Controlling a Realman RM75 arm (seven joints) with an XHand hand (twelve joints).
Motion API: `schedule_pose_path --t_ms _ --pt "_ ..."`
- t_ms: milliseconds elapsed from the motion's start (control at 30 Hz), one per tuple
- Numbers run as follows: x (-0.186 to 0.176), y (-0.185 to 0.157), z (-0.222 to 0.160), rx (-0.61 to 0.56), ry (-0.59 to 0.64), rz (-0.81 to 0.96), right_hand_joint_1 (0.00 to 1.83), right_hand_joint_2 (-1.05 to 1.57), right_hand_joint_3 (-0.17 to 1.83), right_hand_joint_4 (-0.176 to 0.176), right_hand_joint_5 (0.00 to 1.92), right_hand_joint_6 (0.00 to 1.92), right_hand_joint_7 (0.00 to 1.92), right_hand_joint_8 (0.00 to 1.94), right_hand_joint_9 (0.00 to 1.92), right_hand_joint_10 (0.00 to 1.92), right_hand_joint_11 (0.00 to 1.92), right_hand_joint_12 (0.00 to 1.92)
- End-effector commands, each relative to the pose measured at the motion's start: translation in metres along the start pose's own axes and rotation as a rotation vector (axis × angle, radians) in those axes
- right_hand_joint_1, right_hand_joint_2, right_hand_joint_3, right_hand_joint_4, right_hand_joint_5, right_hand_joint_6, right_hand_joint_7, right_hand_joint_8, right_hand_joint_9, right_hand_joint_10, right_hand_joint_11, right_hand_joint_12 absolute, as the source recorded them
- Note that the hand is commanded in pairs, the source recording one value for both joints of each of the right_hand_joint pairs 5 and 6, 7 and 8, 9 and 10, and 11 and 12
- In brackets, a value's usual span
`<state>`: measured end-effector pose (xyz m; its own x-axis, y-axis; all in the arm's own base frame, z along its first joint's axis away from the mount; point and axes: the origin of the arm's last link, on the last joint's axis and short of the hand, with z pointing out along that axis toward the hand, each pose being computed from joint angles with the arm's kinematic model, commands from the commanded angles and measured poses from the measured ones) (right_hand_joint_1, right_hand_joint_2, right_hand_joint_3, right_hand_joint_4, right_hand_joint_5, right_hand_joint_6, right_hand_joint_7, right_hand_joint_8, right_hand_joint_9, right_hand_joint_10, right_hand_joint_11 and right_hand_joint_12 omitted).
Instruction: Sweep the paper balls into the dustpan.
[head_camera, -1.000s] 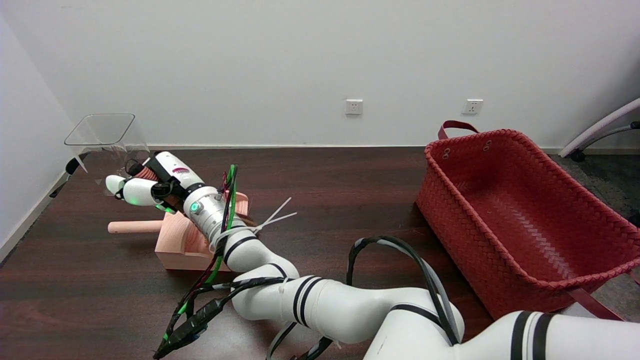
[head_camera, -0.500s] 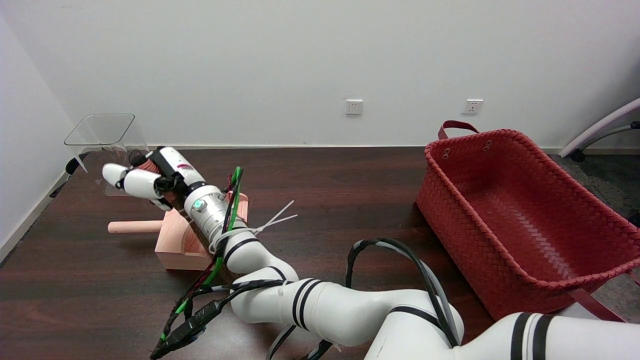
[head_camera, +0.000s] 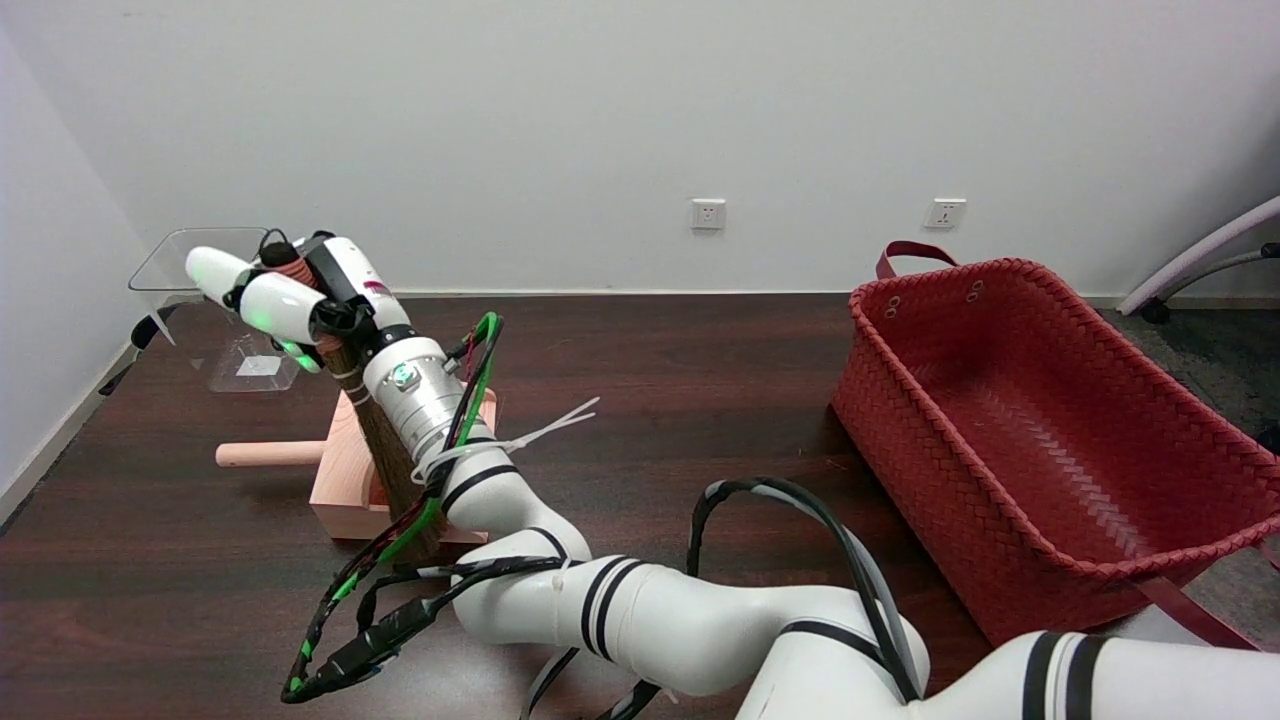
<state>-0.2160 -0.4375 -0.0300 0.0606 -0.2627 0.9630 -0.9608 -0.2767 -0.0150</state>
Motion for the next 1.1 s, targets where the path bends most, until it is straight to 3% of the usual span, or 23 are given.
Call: schedule_pose_path --t_ms 33,267,400,633,833,1100 --pt "0.007 -0.012 -0.004 0.085 0.061 0.257 0.57 1.57 0.17 0.0 1.92 1.92 1.92 1.92 1.92 1.92 1.92 1.92" --pt "0.049 -0.042 -0.009 0.251 0.172 0.022 0.67 1.57 0.06 0.0 1.92 1.92 1.92 1.92 1.92 1.92 1.92 1.92" --pt "0.084 -0.061 -0.016 0.293 0.181 -0.057 0.76 1.51 0.18 0.0 1.92 1.92 1.92 1.92 1.92 1.92 1.92 1.92" --pt "0.152 -0.081 -0.037 0.308 0.23 -0.235 0.81 1.5 0.4 0.0 1.92 1.92 1.92 1.92 1.92 1.92 1.92 1.92" --pt "0.206 -0.084 -0.06 0.292 0.304 -0.251 0.83 1.5 0.53 0.0 1.92 1.92 1.92 1.92 1.92 1.92 1.92 1.92" --pt "0.247 -0.087 -0.083 0.274 0.349 -0.244 0.84 1.52 0.57 0.0 1.92 1.92 1.92 1.92 1.92 1.92 1.92 1.92"
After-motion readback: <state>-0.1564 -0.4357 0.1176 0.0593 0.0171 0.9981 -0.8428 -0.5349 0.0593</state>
